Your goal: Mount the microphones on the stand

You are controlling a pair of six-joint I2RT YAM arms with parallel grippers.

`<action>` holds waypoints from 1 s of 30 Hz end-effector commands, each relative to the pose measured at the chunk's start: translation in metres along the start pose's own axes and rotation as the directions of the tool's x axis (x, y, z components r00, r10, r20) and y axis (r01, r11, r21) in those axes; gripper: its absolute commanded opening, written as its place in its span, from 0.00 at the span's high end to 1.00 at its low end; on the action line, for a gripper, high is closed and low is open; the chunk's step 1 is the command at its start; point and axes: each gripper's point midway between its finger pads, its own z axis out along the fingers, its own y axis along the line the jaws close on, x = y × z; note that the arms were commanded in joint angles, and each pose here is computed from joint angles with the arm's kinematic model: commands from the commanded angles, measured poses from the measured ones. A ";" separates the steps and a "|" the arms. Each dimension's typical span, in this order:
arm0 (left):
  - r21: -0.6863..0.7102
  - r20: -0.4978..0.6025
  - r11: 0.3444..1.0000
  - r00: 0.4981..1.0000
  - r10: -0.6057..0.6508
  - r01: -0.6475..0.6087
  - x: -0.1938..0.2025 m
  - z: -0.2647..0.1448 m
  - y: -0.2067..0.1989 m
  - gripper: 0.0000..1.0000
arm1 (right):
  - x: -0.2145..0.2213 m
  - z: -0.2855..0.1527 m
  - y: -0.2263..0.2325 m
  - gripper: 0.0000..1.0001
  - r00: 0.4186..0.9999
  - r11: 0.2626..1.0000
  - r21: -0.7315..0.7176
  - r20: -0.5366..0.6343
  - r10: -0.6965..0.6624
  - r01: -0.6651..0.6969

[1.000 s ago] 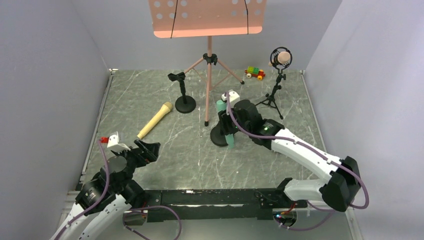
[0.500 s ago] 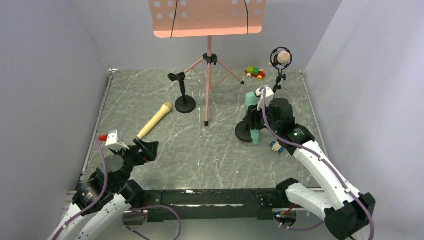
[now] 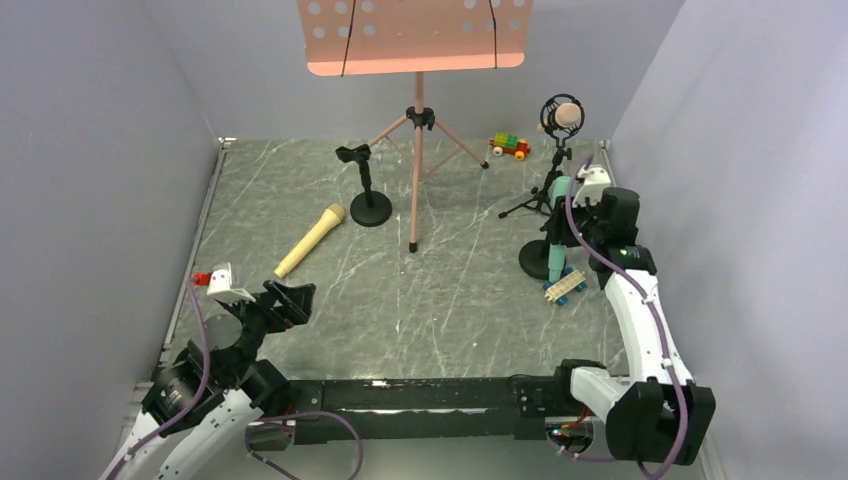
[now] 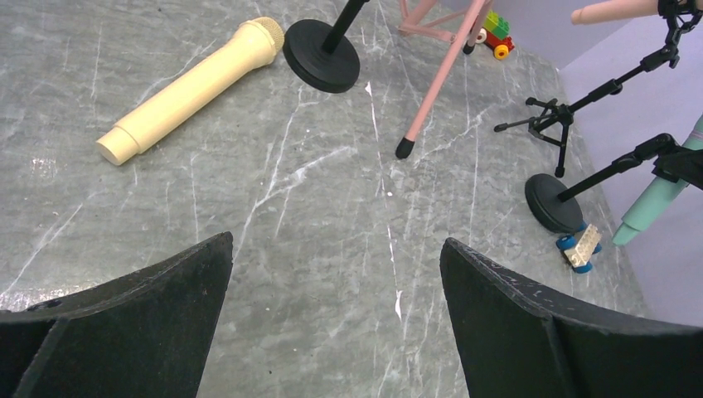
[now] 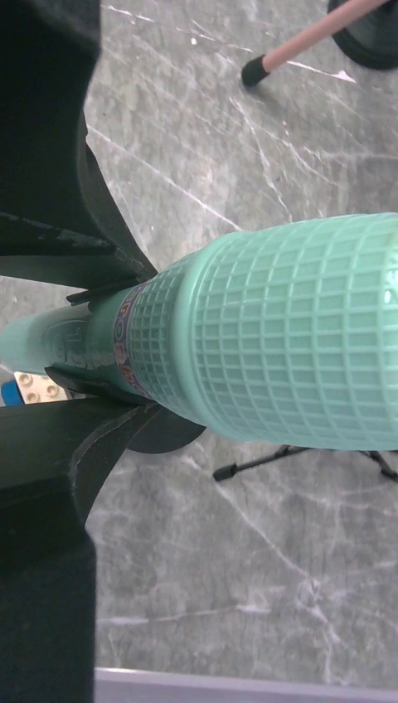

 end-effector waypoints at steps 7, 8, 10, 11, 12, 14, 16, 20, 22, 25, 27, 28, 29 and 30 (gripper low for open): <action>0.000 0.037 1.000 0.999 0.018 -0.018 -0.012 -0.003 0.000 0.01 | -0.083 -0.027 -0.055 0.77 0.963 0.997 0.027 0.258 -0.076 0.072; 0.000 0.037 1.000 0.999 0.019 -0.019 -0.012 -0.003 0.000 0.01 | -0.085 -0.028 -0.061 0.78 0.963 0.997 0.032 0.260 -0.074 0.068; 0.001 0.035 1.000 0.999 0.022 -0.022 -0.012 -0.003 -0.001 0.01 | -0.089 -0.028 -0.072 0.78 0.962 0.997 0.040 0.263 -0.071 0.062; 0.000 0.035 1.000 0.999 0.023 -0.023 -0.013 -0.003 -0.002 0.01 | -0.092 -0.029 -0.078 0.79 0.961 0.997 0.047 0.267 -0.070 0.060; 0.002 0.037 1.000 0.999 0.022 -0.022 -0.013 -0.003 -0.002 0.01 | -0.095 -0.030 -0.084 0.79 0.960 0.997 0.049 0.271 -0.070 0.059; 0.000 0.037 1.000 0.999 0.023 -0.023 -0.013 -0.003 -0.002 0.01 | -0.101 -0.031 -0.096 0.79 0.958 0.996 0.065 0.278 -0.076 0.060; 0.000 0.036 1.000 0.999 0.024 -0.024 -0.013 -0.002 -0.001 0.01 | -0.111 -0.032 -0.107 0.79 0.954 0.995 0.079 0.288 -0.083 0.063; -0.001 0.034 1.000 0.999 0.024 -0.024 -0.011 -0.001 -0.001 0.01 | -0.124 -0.027 -0.128 0.79 0.952 0.994 0.091 0.295 -0.083 0.058; -0.003 0.032 1.000 0.999 0.024 -0.024 -0.011 -0.001 -0.001 0.01 | -0.132 -0.024 -0.135 0.78 0.950 0.994 0.094 0.301 -0.084 0.059; 0.000 0.033 1.000 0.999 0.022 -0.022 -0.011 -0.001 -0.002 0.01 | -0.139 -0.016 -0.144 0.78 0.946 0.994 0.090 0.311 -0.087 0.062; 0.002 0.034 1.000 0.999 0.023 -0.023 -0.011 0.000 -0.003 0.01 | -0.144 -0.009 -0.148 0.78 0.943 0.995 0.080 0.321 -0.084 0.062; 0.001 0.033 1.000 0.999 0.024 -0.024 -0.011 0.000 -0.003 0.01 | -0.147 -0.006 -0.151 0.78 0.941 0.995 0.076 0.328 -0.081 0.059; 0.001 0.032 1.000 0.999 0.025 -0.025 -0.012 0.000 -0.003 0.01 | -0.151 -0.003 -0.153 0.78 0.938 0.995 0.068 0.336 -0.087 0.068; 0.001 0.033 1.000 0.999 0.025 -0.025 -0.012 0.000 -0.003 0.01 | -0.153 0.002 -0.157 0.78 0.936 0.996 0.066 0.341 -0.084 0.065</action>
